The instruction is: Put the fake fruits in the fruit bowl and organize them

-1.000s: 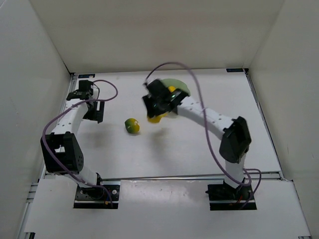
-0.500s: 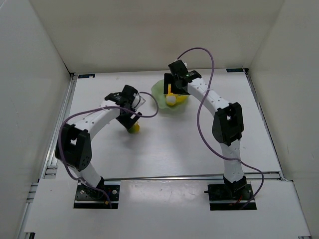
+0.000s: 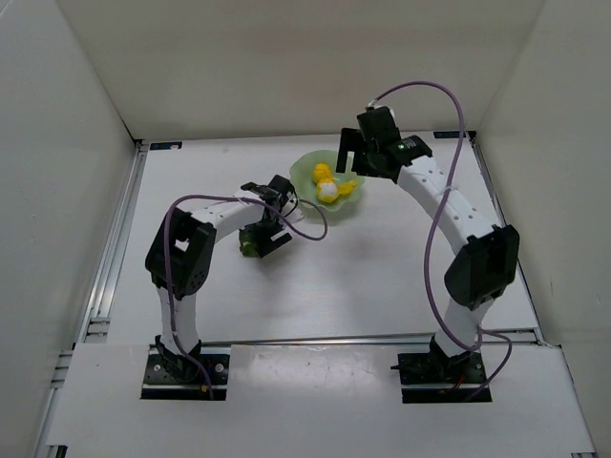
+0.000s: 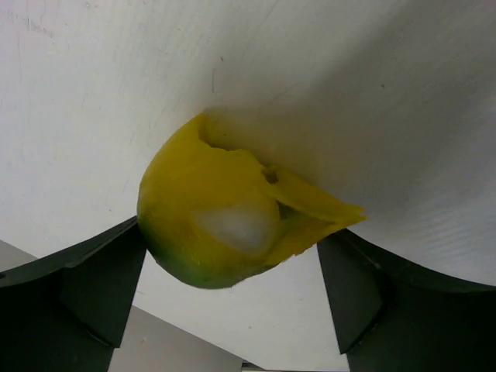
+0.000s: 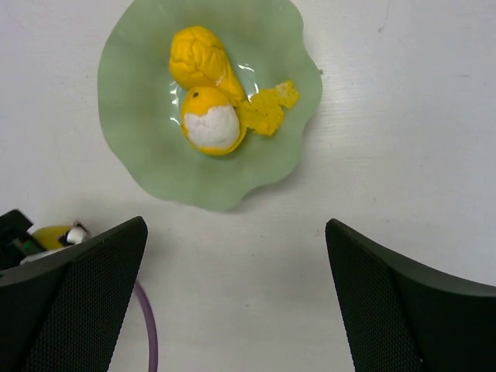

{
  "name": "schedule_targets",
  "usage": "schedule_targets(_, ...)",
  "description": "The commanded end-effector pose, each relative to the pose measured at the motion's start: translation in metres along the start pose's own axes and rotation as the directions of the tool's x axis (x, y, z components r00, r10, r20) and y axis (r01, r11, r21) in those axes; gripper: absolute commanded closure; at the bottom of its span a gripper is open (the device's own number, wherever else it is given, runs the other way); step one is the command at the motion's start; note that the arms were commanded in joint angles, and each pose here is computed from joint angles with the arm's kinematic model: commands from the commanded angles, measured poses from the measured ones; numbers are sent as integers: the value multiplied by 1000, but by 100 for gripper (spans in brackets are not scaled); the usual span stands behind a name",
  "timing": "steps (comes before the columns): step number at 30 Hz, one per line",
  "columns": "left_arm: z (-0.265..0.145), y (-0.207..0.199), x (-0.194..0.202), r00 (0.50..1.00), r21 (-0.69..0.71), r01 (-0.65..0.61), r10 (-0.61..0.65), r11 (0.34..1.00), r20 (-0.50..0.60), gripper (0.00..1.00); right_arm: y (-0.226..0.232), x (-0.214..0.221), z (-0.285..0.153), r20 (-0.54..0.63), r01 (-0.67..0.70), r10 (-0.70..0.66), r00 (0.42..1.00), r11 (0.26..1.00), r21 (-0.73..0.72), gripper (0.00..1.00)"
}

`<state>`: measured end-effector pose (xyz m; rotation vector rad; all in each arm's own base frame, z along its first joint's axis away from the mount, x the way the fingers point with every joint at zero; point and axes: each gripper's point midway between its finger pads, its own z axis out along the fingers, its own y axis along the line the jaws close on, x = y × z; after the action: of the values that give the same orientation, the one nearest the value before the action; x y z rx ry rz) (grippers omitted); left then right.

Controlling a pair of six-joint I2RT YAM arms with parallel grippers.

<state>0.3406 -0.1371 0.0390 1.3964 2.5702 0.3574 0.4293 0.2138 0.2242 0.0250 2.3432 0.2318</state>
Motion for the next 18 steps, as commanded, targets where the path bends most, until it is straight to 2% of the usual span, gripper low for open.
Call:
schedule_targets(1,-1,3,-4,1000,24,-12,12,1000,5,6,-11,3,-17,18,-26,25,1000,1000,11,0)
schedule_targets(2,-2,6,-10,1000,39,-1,0,999,22,14,-11,3,-20,27,-28,28,999,1000,7,0)
schedule_targets(3,-5,8,-11,1000,38,0,-1,999,25,34,-12,2,-26,35,-30,30,999,1000,3,0)
schedule_targets(6,-16,11,-15,999,60,17,-19,998,34,56,-18,2,-32,45,-55,55,997,998,14,0)
schedule_targets(11,-46,33,-33,993,4,58,-58,998,104,57,-32,6,-44,54,-91,90,994,995,25,0)
schedule_targets(14,-72,64,-66,971,-79,121,-102,989,214,57,-53,11,-48,63,-157,153,986,986,54,0)
schedule_targets(15,-90,77,-88,951,-114,149,-111,982,288,56,-60,8,-55,88,-179,173,981,982,61,0)
schedule_targets(17,-94,95,-118,920,-148,199,-132,969,370,56,-81,22,-50,84,-215,207,975,971,107,0)
schedule_targets(18,-110,104,-141,887,-162,229,-137,960,441,52,-86,21,-55,100,-226,216,971,968,106,0)
